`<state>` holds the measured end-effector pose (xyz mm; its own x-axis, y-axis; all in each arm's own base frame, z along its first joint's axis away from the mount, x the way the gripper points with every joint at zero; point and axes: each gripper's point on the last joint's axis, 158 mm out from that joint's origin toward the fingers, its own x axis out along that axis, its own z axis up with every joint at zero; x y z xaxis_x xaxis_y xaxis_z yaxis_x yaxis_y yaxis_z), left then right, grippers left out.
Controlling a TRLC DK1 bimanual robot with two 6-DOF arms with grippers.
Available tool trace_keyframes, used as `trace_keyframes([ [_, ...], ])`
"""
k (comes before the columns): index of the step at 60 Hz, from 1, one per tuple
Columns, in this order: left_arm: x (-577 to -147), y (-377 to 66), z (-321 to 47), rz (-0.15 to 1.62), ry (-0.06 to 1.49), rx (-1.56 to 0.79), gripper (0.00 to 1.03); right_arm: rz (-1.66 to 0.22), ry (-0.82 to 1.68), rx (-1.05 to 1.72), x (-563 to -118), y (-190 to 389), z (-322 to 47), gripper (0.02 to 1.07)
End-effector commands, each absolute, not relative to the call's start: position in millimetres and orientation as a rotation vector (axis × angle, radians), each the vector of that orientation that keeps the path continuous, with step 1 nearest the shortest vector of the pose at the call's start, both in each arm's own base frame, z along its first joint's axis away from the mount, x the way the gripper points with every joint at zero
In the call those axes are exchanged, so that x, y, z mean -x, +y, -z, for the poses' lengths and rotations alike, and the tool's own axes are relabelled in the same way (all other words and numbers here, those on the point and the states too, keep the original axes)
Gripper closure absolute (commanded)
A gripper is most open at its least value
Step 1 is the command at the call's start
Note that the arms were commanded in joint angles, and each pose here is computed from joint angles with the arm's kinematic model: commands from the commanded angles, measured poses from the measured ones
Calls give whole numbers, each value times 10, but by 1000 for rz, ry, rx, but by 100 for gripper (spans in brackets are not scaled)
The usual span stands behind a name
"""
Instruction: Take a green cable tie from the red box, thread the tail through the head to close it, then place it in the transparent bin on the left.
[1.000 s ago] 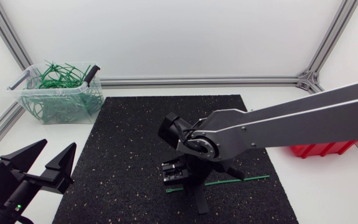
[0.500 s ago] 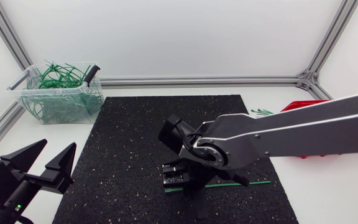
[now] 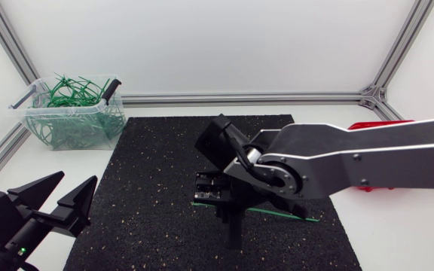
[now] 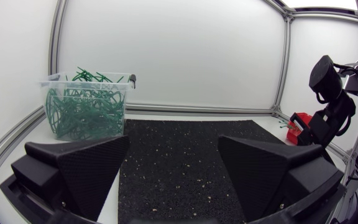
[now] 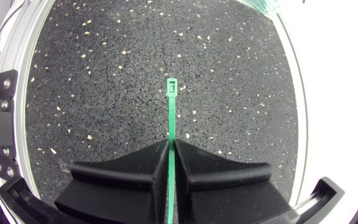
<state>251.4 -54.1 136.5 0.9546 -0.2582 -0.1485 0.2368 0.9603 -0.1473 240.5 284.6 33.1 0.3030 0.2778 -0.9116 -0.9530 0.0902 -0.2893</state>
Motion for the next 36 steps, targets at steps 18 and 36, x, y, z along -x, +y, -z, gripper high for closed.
trace_keyframes([
  [18,-2651,-762,-1542,386,375,410,4,-980,729,972,-2490,2914,-669,101],
  [36,-2691,-1202,-1692,521,468,553,4,-920,690,866,-2582,2981,-969,101],
])
